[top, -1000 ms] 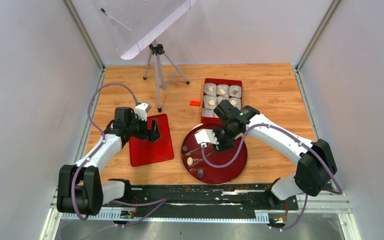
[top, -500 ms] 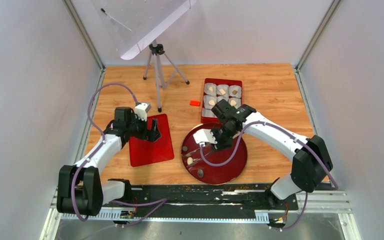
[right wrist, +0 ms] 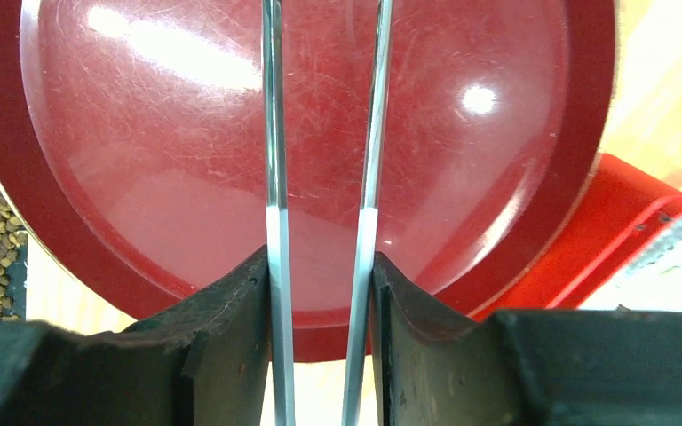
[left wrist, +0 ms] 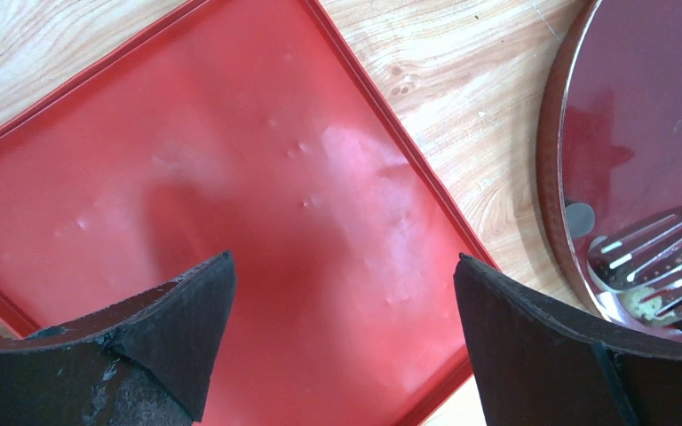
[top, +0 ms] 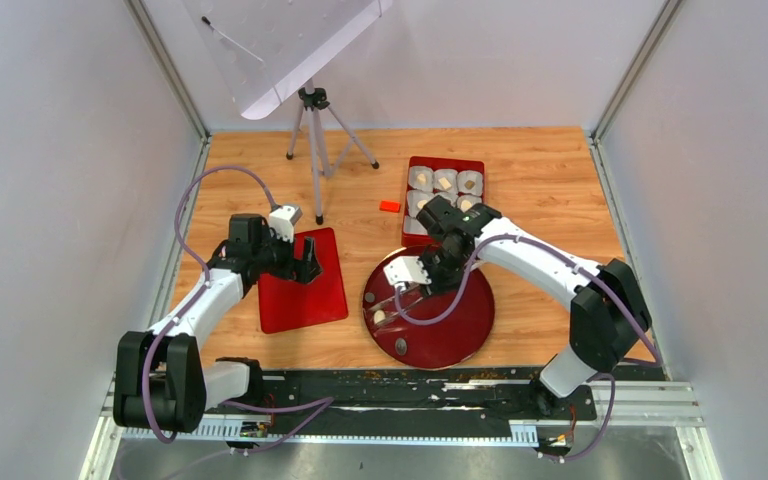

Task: Pack the chocolate

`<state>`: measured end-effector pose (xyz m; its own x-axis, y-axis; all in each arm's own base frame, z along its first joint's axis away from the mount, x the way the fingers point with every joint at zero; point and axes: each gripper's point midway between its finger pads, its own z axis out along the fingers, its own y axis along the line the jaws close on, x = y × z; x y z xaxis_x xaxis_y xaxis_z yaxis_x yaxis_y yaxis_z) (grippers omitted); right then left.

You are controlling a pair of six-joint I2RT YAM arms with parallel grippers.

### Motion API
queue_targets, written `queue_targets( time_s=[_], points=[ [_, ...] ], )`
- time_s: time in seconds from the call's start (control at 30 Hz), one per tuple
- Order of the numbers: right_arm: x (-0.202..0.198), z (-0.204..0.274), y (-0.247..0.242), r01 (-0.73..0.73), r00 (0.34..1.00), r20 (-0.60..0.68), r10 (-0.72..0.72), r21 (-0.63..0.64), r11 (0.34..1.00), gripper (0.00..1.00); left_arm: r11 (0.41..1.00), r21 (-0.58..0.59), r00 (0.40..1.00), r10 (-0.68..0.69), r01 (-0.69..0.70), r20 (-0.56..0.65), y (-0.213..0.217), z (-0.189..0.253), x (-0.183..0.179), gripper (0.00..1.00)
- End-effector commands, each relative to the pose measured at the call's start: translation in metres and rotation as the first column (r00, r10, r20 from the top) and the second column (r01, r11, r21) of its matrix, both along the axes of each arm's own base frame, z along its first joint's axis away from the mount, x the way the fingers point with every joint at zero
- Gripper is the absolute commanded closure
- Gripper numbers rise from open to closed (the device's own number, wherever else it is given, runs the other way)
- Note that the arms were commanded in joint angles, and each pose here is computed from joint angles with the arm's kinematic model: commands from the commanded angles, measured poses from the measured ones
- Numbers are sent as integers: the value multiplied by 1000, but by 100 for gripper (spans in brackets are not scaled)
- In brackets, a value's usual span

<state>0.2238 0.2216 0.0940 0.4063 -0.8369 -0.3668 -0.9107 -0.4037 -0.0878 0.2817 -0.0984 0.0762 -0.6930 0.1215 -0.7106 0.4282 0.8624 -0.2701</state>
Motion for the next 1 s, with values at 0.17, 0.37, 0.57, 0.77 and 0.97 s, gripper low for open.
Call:
queue_targets(
  time_s=[0.17, 0.37, 0.57, 0.77, 0.97],
  points=[
    [17, 68, 8, 17, 992, 120, -28, 91, 996, 93, 1000, -11, 999, 15, -14, 28, 2, 8, 9, 0],
    [16, 79, -1, 64, 988, 131, -77, 97, 993, 99, 1000, -19, 1000, 13, -12, 20, 0, 8, 12, 0],
    [45, 93, -18, 201, 963, 151, -224, 151, 968, 100, 1000, -22, 1000, 11, -11, 20, -1, 10, 15, 0],
    [100, 118, -40, 415, 878, 132, -459, 267, 870, 100, 1000, -6, 1000, 21, -21, 7, 2, 8, 15, 0],
    [142, 125, -64, 532, 779, 187, -599, 310, 788, 100, 1000, -7, 1000, 18, -18, 5, 2, 9, 13, 0]
  ],
)
